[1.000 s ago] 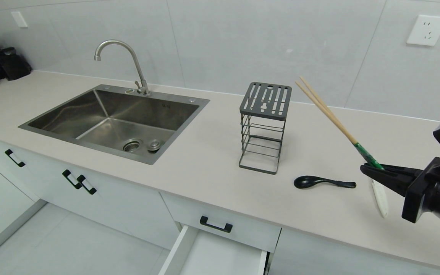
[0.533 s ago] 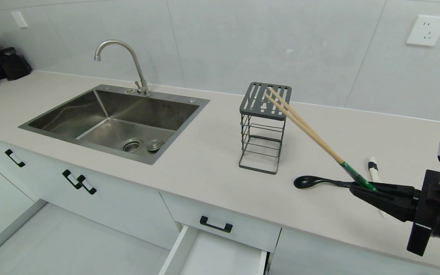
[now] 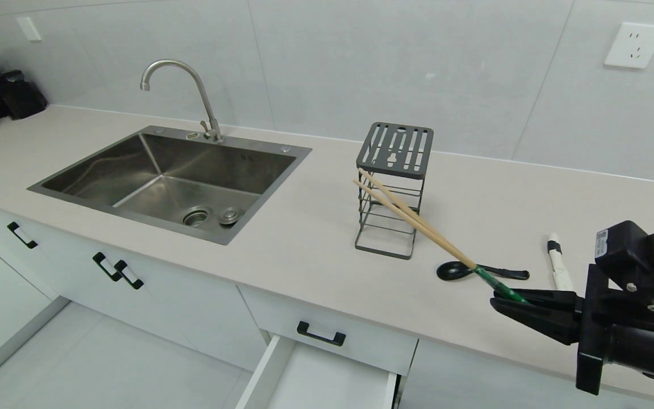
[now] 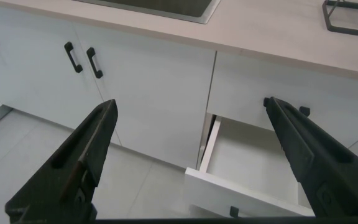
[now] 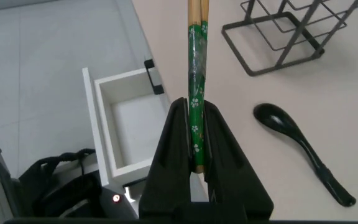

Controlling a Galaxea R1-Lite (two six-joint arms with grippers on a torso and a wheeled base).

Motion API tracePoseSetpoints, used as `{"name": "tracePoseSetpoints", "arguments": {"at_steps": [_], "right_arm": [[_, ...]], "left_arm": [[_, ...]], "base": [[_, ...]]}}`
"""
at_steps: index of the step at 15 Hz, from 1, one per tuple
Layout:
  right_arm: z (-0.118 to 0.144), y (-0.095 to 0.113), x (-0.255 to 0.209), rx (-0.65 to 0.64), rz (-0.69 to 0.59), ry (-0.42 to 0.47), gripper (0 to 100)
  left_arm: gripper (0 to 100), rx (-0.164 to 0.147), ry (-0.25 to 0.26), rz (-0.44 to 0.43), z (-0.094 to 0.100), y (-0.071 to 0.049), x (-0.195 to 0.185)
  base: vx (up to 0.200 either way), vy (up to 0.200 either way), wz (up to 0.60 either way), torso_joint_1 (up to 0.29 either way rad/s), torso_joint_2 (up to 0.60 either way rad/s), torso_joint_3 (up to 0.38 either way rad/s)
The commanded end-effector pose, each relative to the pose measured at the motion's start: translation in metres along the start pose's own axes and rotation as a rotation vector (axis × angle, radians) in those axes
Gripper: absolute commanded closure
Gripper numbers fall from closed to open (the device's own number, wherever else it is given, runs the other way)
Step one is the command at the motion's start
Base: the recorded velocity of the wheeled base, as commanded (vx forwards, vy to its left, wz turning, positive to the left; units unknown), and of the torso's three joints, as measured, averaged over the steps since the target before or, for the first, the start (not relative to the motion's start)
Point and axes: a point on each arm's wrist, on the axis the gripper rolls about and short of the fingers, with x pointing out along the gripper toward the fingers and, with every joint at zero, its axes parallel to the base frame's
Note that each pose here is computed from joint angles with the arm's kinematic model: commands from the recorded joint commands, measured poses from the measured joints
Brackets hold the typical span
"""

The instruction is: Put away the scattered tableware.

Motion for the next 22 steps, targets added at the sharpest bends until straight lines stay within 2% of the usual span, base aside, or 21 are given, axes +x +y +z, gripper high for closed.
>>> {"name": "tracePoseSetpoints", "arguments": {"at_steps": [1, 5, 7, 10, 13, 17, 21, 22], "right_arm": [[0.007, 0.003, 0.011, -0.011, 0.057, -0.018, 100], [0.009, 0.028, 0.018, -0.034, 0.239, -0.037, 100], [0.009, 0.029, 0.026, -0.029, 0.265, -0.028, 100], [-0.003, 0.042, 0.037, -0.030, 0.321, 0.057, 100], [-0.009, 0.049, 0.053, -0.032, 0.360, 0.102, 100], [-0.006, 0.054, 0.064, -0.036, 0.375, 0.110, 100], [0.004, 0.052, 0.080, -0.047, 0.365, 0.088, 100], [0.008, 0.057, 0.088, -0.054, 0.386, 0.079, 100]], "left_arm": [[0, 0.000, -0.001, 0.001, 0.000, 0.000, 0.000], [0, -0.002, -0.001, 0.001, 0.000, 0.000, 0.000], [0, 0.000, 0.000, 0.001, 0.000, 0.000, 0.000], [0, 0.000, 0.000, 0.001, 0.000, 0.000, 0.000], [0, 0.000, 0.000, 0.001, 0.000, 0.000, 0.000], [0, -0.002, 0.000, 0.001, 0.000, 0.000, 0.000], [0, -0.002, 0.000, 0.001, 0.000, 0.000, 0.000], [0, 0.000, -0.001, 0.001, 0.000, 0.000, 0.000]], "base": [[0.000, 0.000, 0.00, 0.000, 0.00, 0.000], [0.000, 0.000, 0.00, 0.000, 0.00, 0.000], [0.000, 0.000, 0.00, 0.000, 0.00, 0.000], [0.000, 0.000, 0.00, 0.000, 0.00, 0.000], [0.000, 0.000, 0.00, 0.000, 0.00, 0.000], [0.000, 0.000, 0.00, 0.000, 0.00, 0.000], [0.000, 0.000, 0.00, 0.000, 0.00, 0.000], [0.000, 0.000, 0.00, 0.000, 0.00, 0.000]]}}
